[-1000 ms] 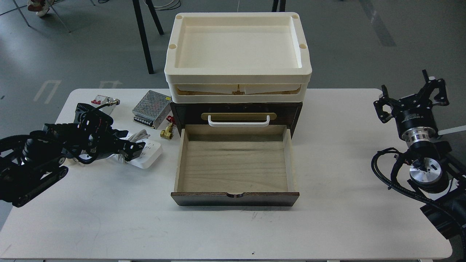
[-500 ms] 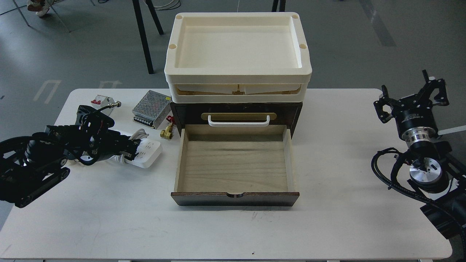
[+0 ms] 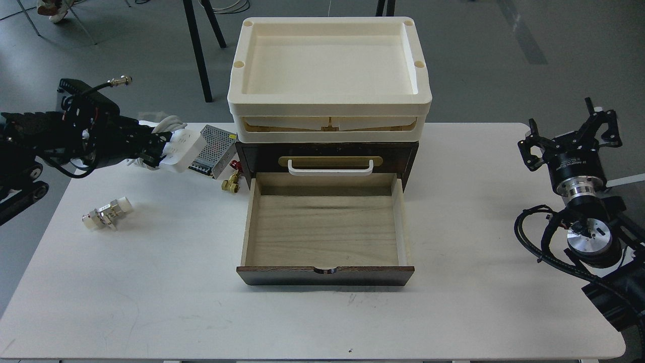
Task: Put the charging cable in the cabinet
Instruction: 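Lift the power strip with the left gripper up and over the cabinet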
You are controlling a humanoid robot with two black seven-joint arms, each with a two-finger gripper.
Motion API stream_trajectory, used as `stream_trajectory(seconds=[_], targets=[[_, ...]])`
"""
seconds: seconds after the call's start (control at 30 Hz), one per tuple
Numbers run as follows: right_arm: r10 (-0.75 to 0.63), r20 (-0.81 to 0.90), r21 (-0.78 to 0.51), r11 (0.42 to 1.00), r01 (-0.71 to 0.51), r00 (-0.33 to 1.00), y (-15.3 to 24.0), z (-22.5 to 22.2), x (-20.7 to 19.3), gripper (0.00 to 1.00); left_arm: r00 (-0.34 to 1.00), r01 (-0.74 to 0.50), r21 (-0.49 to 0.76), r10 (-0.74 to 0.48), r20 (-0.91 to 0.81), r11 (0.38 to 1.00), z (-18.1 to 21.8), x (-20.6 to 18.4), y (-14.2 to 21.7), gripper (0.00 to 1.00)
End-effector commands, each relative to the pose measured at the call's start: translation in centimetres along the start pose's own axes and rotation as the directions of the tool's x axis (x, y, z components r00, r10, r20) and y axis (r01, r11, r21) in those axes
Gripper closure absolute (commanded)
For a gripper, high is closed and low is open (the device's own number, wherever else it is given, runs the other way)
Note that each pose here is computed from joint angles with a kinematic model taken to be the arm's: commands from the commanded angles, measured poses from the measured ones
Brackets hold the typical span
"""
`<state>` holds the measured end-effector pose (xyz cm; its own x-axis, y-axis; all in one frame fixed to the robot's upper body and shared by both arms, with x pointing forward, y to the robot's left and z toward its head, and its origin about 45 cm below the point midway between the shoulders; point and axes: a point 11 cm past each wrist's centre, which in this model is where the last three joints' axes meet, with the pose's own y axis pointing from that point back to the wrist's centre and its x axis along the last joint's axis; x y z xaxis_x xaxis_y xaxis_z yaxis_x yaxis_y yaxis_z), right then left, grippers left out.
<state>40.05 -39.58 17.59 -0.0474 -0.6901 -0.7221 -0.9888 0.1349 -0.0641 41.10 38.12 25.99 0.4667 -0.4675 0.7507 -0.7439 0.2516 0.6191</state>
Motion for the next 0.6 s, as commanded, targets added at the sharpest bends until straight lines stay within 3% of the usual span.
stream_trajectory(seconds=[0.0,0.17,0.3,0.47,0.57], targets=[[0.0,0.0,0.0,1.0,0.0,1.0,0.0,0.0,0.0,0.0,0.995,-0.08,0.043,0.077,0.061,0.996,-2.1,4.3,3.2,0.96],[-0.001,0.0,0.001,1.0,0.001,1.0,0.0,0.0,-0.1,0.0,0.972,-0.189,0.051,0.18,0.149,0.981,-2.0,12.9,6.5,0.96],[-0.001,0.0,0.001,1.0,0.001,1.0,0.0,0.0,-0.1,0.0,0.953,-0.205,-0.013,0.202,0.224,0.979,1.5,18.0,9.0,0.96],[-0.003,0.001,0.001,1.0,0.003,1.0,-0.1,0.0,-0.1,0.0,0.866,-0.306,-0.2,0.359,0.348,0.931,8.7,23.1,11.7,0.96],[-0.001,0.0,0.001,1.0,0.001,1.0,0.0,0.0,-0.1,0.0,0.835,-0.309,-0.371,0.437,0.334,0.876,14.4,24.6,12.2,0.96]])
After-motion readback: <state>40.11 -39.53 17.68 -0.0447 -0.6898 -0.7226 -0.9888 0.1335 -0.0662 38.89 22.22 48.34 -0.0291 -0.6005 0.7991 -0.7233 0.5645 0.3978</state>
